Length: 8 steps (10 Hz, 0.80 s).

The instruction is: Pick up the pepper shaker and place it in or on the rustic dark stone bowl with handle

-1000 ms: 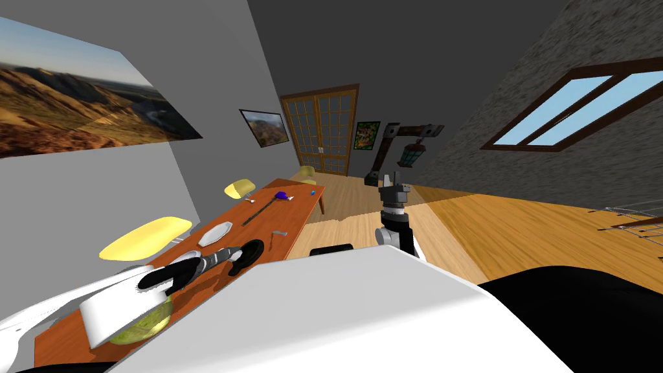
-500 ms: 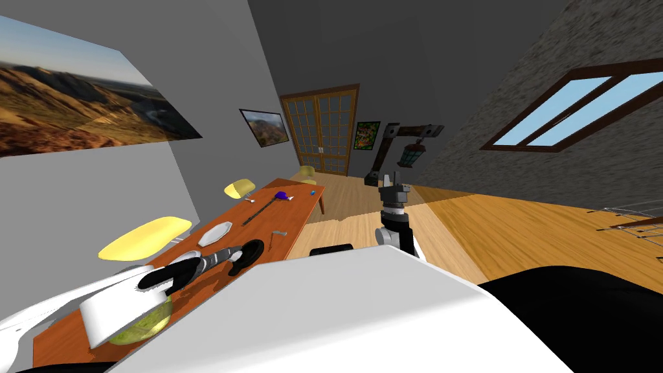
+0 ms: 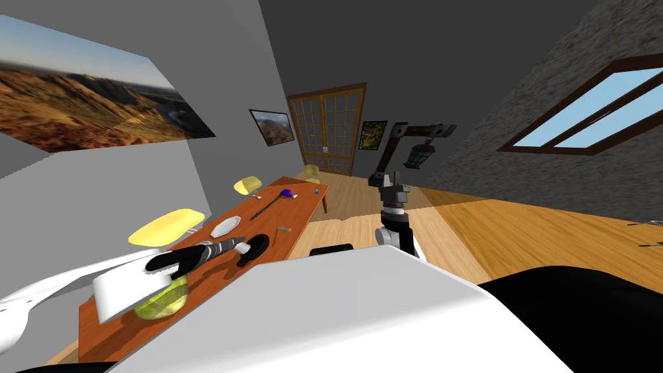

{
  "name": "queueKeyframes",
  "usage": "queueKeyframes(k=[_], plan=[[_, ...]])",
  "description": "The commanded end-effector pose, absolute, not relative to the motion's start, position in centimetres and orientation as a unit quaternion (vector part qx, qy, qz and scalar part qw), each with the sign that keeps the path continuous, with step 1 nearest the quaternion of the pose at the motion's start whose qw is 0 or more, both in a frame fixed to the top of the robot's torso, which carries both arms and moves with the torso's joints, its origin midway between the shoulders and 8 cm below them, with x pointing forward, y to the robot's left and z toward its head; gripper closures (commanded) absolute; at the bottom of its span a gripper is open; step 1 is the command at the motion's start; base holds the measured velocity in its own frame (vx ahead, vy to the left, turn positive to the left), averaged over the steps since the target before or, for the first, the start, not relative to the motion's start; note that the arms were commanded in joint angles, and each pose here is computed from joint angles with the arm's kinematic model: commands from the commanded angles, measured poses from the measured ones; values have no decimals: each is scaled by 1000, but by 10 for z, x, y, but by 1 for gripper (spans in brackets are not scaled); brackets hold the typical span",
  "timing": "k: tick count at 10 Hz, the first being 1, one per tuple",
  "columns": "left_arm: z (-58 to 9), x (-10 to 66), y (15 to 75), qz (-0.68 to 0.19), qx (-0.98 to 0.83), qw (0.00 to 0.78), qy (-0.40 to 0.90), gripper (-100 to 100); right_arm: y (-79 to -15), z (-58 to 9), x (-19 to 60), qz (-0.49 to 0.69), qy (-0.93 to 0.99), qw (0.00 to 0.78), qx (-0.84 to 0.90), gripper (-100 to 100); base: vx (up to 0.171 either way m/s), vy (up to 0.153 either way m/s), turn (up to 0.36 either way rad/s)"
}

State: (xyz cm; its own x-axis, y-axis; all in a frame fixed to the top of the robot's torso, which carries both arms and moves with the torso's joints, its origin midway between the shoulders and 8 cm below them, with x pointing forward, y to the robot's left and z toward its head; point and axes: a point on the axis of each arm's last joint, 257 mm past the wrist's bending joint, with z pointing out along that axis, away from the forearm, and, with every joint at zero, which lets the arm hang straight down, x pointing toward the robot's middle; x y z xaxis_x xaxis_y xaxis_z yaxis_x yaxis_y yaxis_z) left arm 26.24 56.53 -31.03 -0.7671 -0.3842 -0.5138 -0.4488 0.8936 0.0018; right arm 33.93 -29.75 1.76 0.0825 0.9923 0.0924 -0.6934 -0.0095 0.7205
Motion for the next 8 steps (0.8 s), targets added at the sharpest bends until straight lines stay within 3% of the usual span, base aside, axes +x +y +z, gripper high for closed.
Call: queueKeyframes(k=[1,5,6,8], plan=[[-301,270,559,60,-215,259,940,-100,-298,18,339,635,235,663,318,0,-15,19,94],[-291,281,546,58,-205,258,942,-100,-297,18,339,635,235,663,318,0,-12,17,63],[-290,282,545,57,-205,259,942,0,-297,18,339,635,235,663,318,0,0,0,0],[-290,282,545,58,-205,258,942,0,-297,18,339,635,235,663,318,0,0,0,0]])
